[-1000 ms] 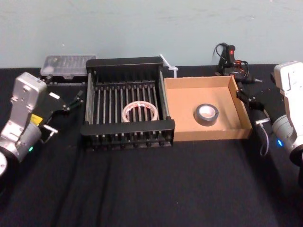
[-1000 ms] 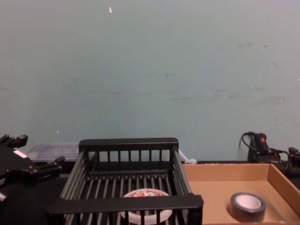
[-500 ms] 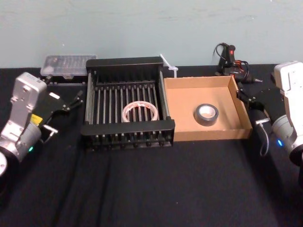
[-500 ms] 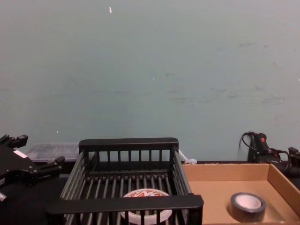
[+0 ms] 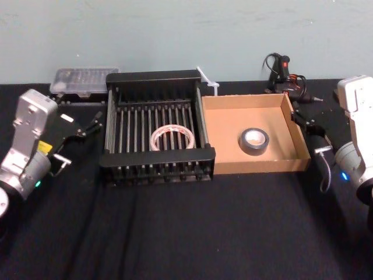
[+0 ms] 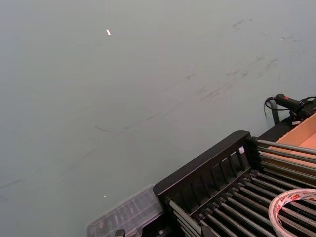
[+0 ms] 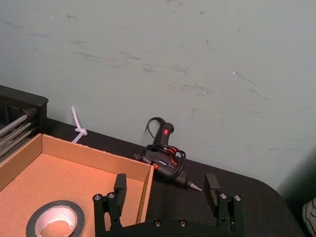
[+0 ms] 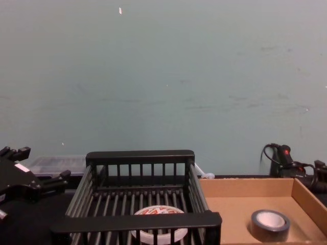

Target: Pick up the white tape and place it into the black box , Pick up the silver tape and place it into the brown box.

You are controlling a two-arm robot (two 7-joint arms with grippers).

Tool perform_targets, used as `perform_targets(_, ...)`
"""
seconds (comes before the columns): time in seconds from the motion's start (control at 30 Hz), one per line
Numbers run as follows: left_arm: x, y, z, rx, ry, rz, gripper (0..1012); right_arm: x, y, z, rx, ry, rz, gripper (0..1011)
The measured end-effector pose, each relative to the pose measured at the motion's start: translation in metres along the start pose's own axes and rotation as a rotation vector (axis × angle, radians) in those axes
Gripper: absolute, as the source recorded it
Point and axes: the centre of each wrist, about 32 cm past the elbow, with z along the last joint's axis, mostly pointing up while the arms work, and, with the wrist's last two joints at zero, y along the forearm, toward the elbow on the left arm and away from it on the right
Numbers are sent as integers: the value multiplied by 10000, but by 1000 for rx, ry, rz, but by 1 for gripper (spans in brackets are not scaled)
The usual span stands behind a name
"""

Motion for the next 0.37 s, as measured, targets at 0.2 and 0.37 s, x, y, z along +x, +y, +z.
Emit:
perform_targets(0.2, 0, 0, 0, 0, 0, 0, 1002, 0, 0, 0, 0, 0, 0, 1002)
perform_targets(0.37, 0, 0, 0, 0, 0, 0, 1001, 0, 0, 0, 0, 0, 0, 1002)
